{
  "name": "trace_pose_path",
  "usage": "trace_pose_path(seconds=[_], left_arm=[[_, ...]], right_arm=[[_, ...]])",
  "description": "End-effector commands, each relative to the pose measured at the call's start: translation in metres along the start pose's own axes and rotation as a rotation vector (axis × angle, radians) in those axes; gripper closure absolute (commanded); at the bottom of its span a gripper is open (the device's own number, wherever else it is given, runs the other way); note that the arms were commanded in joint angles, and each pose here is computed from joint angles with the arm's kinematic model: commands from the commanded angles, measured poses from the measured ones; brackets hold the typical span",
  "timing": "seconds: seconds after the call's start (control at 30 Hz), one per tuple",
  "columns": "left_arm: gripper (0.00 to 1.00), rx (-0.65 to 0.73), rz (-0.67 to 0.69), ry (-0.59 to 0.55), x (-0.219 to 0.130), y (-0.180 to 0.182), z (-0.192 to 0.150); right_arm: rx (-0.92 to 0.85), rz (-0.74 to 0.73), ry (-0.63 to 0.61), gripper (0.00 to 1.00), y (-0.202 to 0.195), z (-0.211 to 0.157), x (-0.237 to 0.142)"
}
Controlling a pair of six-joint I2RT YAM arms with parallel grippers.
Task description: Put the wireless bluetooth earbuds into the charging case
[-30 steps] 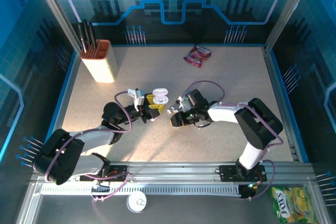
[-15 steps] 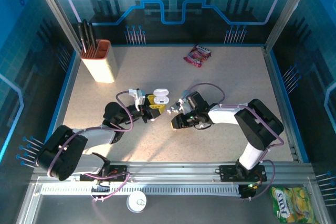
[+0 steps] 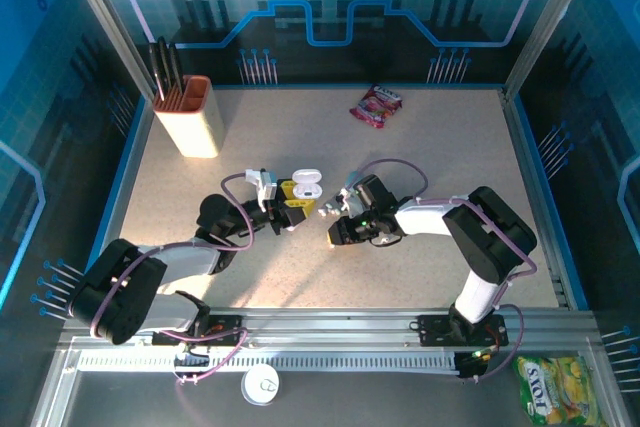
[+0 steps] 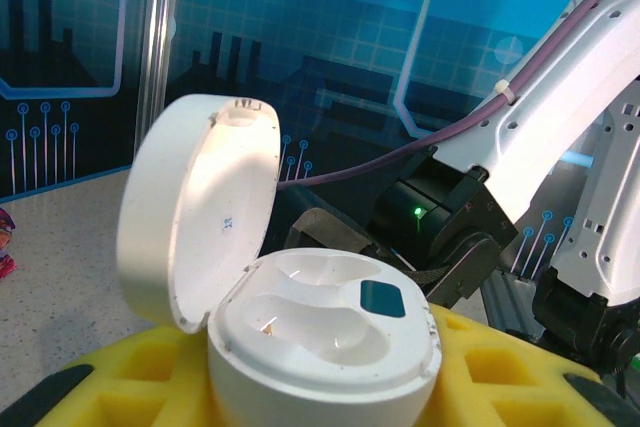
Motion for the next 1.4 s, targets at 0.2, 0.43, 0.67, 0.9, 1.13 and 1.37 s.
trace_pose_path(seconds=[0.2, 0.43, 0.67, 0.9, 1.13, 1.37], left_arm=[[0.6, 0.069, -0.016, -0.026, -0.002, -0.006, 0.009], [0.6, 0.1, 0.038, 0.0, -0.006, -0.002, 0.004], [0.6, 0.124, 0.081, 0.038, -0.007, 0.002, 0.0], [0.6, 0.124, 0.087, 0.055, -0.005, 0.005, -0.002], [0.6, 0.118, 0.093, 0.067, -0.005, 0.006, -0.004], [0.6, 0.113, 0.08, 0.096, -0.001, 0.009, -0.009]], right_arm=[[-0.009, -0.101, -0.015, 0.8, 0.001, -0.001, -0.005], [-0.042, -0.333, -0.134, 0.79, 0.001, 0.007, -0.046], [-0.077, -0.722, -0.152, 0.79, -0.007, 0.014, -0.086], [-0.11, -0.925, -0.115, 0.8, -0.008, 0.023, -0.091], [-0.137, -0.928, -0.128, 0.79, 0.001, 0.03, -0.09], [-0.289, -0.611, -0.354, 0.8, 0.049, 0.042, -0.106]])
Point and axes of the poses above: each hand's point on the last joint's axis, 136 mm out from that joint toward the fingers, its own x axis out along the fingers, its own y axis along the line the jaws close on, z = x × y, the point moved 7 cm from there along -x, back along the fingers, and after that the axes turned 6 degrees about -x, right-handed, at the moved point
